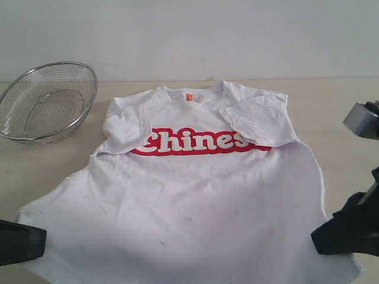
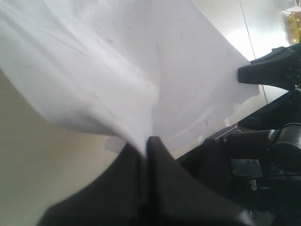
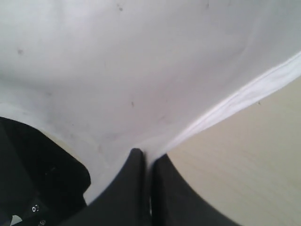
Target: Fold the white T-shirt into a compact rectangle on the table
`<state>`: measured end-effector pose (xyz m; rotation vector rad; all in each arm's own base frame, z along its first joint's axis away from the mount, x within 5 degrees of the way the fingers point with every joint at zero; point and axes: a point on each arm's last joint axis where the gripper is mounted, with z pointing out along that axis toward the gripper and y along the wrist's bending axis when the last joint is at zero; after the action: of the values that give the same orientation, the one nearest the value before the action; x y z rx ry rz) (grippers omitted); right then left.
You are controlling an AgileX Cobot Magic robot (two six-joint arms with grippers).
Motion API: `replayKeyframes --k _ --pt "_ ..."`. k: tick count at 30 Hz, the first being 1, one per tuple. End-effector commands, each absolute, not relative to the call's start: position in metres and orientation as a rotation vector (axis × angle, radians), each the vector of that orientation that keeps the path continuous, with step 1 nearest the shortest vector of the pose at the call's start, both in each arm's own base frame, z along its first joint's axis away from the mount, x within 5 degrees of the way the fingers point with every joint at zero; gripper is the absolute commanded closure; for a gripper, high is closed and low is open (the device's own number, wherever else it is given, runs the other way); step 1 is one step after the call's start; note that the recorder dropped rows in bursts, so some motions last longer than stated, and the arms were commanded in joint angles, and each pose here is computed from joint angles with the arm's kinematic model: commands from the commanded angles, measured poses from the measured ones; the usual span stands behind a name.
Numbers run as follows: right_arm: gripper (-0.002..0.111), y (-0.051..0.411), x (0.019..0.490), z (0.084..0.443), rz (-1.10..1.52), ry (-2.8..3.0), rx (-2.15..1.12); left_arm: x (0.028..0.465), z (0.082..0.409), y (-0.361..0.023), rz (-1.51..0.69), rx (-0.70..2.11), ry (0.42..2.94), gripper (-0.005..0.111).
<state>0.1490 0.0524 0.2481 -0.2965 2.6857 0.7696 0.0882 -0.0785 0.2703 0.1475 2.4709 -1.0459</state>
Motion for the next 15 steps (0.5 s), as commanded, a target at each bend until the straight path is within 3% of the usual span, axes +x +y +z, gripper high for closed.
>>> replayKeyframes --k 1,15 --pt "0.108 0.053 0.138 0.259 0.781 2.648 -0.329 0.076 0.273 -0.072 -0.986 0.113 2.5 0.102" --pt "0.108 0.049 0.101 0.277 0.711 2.603 -0.318 0.058 0.281 -0.069 -1.037 0.105 2.476 0.102"
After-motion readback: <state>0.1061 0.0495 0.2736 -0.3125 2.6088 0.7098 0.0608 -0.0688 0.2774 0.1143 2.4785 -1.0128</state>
